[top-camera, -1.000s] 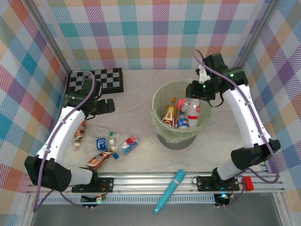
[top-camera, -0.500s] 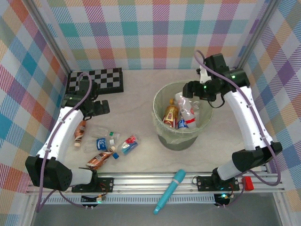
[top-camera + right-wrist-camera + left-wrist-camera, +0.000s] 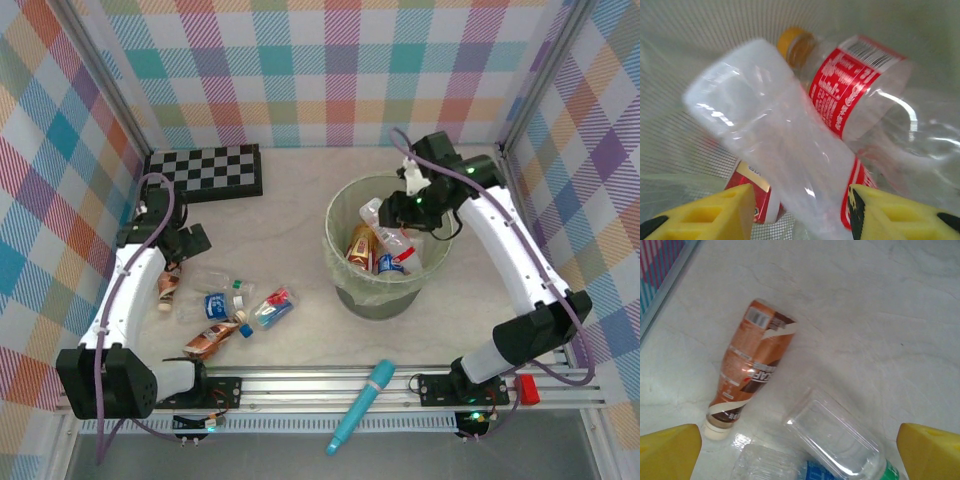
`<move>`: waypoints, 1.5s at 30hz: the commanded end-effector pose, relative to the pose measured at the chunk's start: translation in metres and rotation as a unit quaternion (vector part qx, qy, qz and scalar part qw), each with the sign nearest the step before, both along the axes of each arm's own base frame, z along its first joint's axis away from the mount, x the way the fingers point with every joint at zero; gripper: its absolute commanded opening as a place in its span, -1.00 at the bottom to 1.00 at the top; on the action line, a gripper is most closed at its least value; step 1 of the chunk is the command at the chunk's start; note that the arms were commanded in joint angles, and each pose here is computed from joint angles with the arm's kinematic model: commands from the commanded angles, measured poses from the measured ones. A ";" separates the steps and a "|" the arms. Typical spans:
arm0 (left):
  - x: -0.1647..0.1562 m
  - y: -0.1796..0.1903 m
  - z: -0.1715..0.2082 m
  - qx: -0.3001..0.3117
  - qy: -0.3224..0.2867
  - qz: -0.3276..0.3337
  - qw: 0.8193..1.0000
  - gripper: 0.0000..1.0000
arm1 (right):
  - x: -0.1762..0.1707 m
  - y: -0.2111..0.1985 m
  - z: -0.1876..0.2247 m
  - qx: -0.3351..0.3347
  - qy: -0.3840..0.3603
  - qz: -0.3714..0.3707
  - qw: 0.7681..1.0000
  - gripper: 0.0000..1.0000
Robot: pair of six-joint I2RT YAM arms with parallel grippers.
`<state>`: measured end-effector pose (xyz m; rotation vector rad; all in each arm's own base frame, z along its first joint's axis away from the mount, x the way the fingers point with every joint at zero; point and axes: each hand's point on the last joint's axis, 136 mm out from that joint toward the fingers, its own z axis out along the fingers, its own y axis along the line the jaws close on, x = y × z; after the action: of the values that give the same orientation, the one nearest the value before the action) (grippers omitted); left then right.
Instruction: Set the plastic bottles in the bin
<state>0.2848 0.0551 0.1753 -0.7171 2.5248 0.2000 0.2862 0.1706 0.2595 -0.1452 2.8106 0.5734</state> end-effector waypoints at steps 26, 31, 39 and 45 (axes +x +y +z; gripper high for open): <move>0.030 0.091 -0.095 -0.043 0.012 0.131 0.990 0.99 | 0.021 -0.002 0.087 0.085 -0.128 -0.009 0.988 0.30; 0.033 0.081 -0.117 -0.067 0.027 0.133 0.989 0.99 | 0.029 0.001 0.088 0.092 -0.131 -0.006 0.987 0.32; 0.030 0.063 -0.140 -0.081 0.045 0.132 0.987 0.99 | 0.034 0.008 0.087 0.103 -0.122 -0.001 0.987 0.35; 0.027 0.039 -0.149 -0.102 0.043 0.123 0.986 0.99 | 0.031 0.009 0.087 0.112 -0.119 -0.006 0.986 0.35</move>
<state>0.3085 0.1024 0.0256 -1.1037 2.5881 0.1056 0.3205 0.1774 0.3374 -0.1380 2.5275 0.7650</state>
